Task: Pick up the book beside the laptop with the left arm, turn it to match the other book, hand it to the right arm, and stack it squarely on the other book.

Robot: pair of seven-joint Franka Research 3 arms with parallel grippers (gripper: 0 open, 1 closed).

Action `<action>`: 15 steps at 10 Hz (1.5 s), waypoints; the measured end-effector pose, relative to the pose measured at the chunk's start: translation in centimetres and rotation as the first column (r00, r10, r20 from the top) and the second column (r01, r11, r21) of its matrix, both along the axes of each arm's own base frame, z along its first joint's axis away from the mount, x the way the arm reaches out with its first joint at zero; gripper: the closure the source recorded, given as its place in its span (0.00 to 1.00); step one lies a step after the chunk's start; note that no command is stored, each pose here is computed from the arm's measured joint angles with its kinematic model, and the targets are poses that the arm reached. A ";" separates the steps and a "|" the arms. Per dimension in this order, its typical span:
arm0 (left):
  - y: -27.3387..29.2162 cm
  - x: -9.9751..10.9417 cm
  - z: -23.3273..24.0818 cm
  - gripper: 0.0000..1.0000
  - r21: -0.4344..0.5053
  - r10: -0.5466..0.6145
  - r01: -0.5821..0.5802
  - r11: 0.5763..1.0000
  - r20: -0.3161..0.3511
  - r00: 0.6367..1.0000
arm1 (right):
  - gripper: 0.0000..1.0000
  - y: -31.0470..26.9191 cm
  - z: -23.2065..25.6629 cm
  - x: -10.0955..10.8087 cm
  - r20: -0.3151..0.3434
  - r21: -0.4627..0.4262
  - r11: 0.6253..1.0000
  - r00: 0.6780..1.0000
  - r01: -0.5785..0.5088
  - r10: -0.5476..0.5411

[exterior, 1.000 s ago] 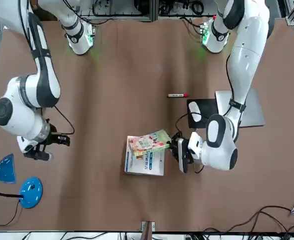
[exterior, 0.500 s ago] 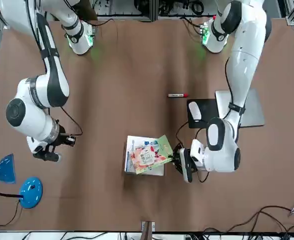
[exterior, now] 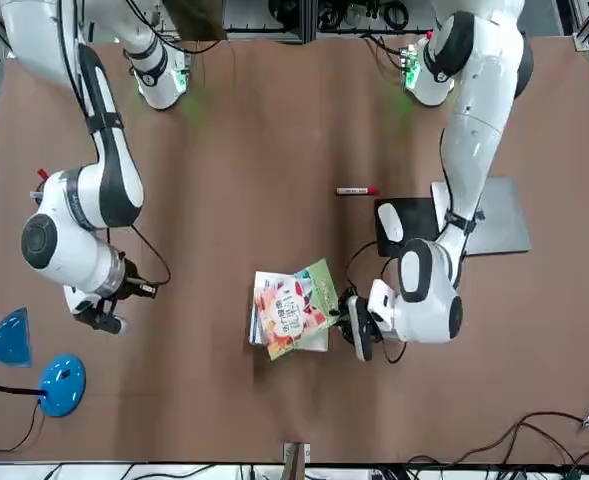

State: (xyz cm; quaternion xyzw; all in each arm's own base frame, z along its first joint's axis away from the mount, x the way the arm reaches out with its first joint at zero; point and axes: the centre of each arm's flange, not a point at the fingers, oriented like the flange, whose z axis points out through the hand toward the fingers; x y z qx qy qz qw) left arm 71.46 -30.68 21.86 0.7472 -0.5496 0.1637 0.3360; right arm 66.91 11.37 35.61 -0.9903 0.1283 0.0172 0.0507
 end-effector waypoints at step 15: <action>-2.6 -0.7 -0.2 0.77 0.048 -0.189 0.184 0.982 0.179 0.965 | 0.98 16.6 -0.2 -1.7 0.039 0.054 0.952 0.952 0.302 -0.304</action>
